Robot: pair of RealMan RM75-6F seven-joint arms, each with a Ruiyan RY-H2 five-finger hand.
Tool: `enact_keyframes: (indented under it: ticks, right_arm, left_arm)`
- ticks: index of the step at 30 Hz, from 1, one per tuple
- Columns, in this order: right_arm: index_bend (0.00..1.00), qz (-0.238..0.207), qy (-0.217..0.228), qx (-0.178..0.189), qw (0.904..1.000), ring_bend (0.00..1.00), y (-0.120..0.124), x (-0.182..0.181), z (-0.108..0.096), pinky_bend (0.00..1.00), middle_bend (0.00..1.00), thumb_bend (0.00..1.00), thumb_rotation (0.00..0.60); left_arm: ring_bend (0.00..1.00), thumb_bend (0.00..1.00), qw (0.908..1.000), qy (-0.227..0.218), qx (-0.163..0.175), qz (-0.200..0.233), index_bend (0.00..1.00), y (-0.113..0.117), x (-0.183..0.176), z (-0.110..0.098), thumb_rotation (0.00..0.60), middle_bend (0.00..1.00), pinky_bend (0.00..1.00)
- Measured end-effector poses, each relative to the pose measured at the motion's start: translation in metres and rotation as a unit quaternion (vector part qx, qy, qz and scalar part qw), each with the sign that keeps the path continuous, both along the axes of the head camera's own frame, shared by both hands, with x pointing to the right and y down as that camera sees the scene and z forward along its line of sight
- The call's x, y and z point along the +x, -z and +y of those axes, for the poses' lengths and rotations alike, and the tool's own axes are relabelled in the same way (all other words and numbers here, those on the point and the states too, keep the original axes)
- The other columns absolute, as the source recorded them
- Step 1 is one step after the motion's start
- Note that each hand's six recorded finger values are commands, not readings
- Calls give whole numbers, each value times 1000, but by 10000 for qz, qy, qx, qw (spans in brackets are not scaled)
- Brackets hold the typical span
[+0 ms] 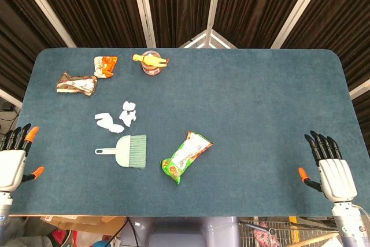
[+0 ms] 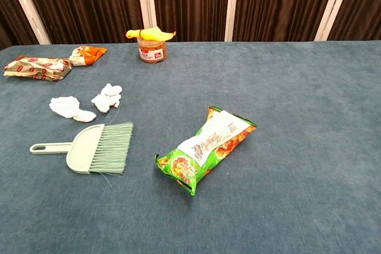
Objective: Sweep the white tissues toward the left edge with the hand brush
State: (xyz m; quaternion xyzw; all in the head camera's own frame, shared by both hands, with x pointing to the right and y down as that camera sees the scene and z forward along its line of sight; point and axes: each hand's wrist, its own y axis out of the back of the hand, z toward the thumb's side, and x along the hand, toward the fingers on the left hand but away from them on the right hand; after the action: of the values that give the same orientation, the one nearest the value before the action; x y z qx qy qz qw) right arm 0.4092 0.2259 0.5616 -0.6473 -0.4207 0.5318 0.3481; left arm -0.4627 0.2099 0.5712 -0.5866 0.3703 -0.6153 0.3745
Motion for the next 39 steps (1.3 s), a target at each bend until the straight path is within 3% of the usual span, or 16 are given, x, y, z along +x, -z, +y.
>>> enact_keyframes:
  ticks: [13,16,17,19,21,24,31,36,39]
  right_arm:
    - [0,-13,40,-3,10000,0,-1,-3,0,0,0,344,600]
    - [0,-20,53,-14,10000,0,-2,-3,0,0,0,344,600]
    - [0,-29,52,-16,10000,0,-2,-4,0,0,0,344,600]
    - [0,-44,49,-15,10000,0,-1,-4,0,0,0,343,600]
    - [0,-56,61,-5,10000,0,-1,-4,0,0,0,343,600]
    - [0,-72,70,-20,9999,0,-1,-5,0,0,0,343,600]
    - [0,-138,37,-32,9999,0,-1,-4,0,0,0,343,600]
    - [0,-153,39,-37,9999,0,-1,-5,-1,0,0,344,600]
    - [0,-170,26,-36,9998,0,-1,-4,-1,0,0,344,600]
  left_arm:
    - [21,35,10000,-50,-18,-44,0,-1,1,-1,600,26,37]
    - [267,36,9998,-169,-36,-113,0,-4,7,-7,600,301,253]
    - [447,42,9997,-209,-44,-138,2,-5,10,-9,600,487,411]
    - [657,68,9993,-313,-98,-177,40,-9,17,-14,600,684,602]
    - [835,117,9989,-386,-198,-183,184,-14,25,-18,600,847,748]
    - [972,197,9980,-437,-432,-146,388,-26,38,-24,600,986,877]
    - [1000,281,9929,-465,-1087,-137,483,-70,81,-34,600,1000,963]
    - [1000,292,9872,-512,-1505,-136,478,-100,117,-35,600,1000,968]
    - [1000,341,9855,-584,-1588,-147,462,-109,132,-36,600,1000,968]
